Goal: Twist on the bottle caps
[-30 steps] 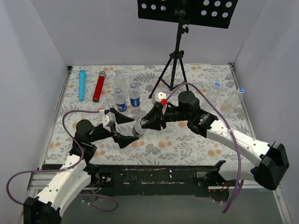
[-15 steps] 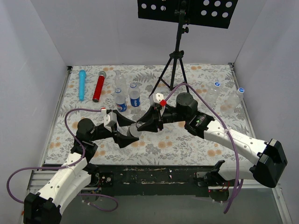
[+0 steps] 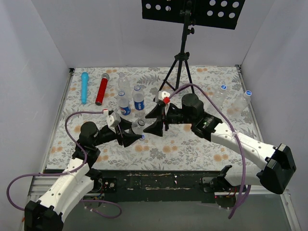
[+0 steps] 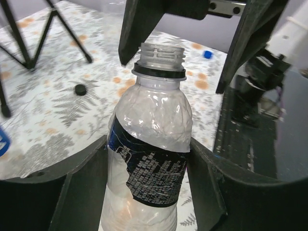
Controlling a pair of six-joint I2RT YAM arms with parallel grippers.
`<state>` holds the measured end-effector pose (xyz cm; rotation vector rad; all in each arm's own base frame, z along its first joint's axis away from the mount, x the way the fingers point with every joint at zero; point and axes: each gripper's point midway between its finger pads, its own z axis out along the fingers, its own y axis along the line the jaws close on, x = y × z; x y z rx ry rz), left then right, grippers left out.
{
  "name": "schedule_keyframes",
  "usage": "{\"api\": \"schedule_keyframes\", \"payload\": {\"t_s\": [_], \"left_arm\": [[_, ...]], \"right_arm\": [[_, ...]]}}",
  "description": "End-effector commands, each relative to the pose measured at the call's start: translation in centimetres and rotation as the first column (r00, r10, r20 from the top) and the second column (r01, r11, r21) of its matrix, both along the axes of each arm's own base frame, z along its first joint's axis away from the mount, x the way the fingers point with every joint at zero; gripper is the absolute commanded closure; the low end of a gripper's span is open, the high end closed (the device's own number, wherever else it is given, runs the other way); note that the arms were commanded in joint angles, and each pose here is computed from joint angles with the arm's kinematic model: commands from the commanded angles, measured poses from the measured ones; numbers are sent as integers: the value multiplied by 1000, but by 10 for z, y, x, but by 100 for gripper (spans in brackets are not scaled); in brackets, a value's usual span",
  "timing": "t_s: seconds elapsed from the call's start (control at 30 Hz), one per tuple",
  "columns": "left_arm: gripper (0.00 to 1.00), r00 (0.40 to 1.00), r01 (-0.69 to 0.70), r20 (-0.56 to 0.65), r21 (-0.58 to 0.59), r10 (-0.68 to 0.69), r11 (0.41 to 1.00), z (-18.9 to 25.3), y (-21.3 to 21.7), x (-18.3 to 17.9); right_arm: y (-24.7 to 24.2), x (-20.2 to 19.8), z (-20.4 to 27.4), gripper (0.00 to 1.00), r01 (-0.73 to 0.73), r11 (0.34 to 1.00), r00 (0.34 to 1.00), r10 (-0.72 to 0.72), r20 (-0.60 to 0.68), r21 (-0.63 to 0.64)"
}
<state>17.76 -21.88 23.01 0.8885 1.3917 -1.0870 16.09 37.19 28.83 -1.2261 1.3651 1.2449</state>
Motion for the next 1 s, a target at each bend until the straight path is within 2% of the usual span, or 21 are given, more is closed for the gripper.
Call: {"api": "schedule_keyframes", "payload": {"t_s": [0.0,0.13,0.27,0.37,0.4,0.53,0.7,0.97], "left_arm": [[64,970,-243,14,7,243,970,10,20,36],[64,936,-352,16,-9,352,936,16,33,47],[66,905,-424,27,-21,425,905,22,44,52],[67,897,-438,44,-36,439,898,27,47,51],[67,895,-442,47,-38,443,896,28,48,51],[67,889,-454,49,-46,456,890,31,50,50],[67,883,-466,37,-37,468,884,29,52,52],[67,888,-458,36,-38,459,888,30,50,51]], "right_arm": [[-31,57,12,21,275,960,961,-276,-17,-44],[-79,122,-30,20,508,835,840,-534,-91,-210],[-117,169,-76,23,657,654,697,-716,-29,-374],[-132,196,-104,26,709,532,618,-785,44,-463],[-141,207,-114,27,731,468,574,-815,76,-497],[-153,233,-156,31,722,342,504,-855,120,-601],[-157,249,-198,37,681,280,476,-871,119,-677],[-156,261,-234,42,643,256,461,-882,99,-722]]}}
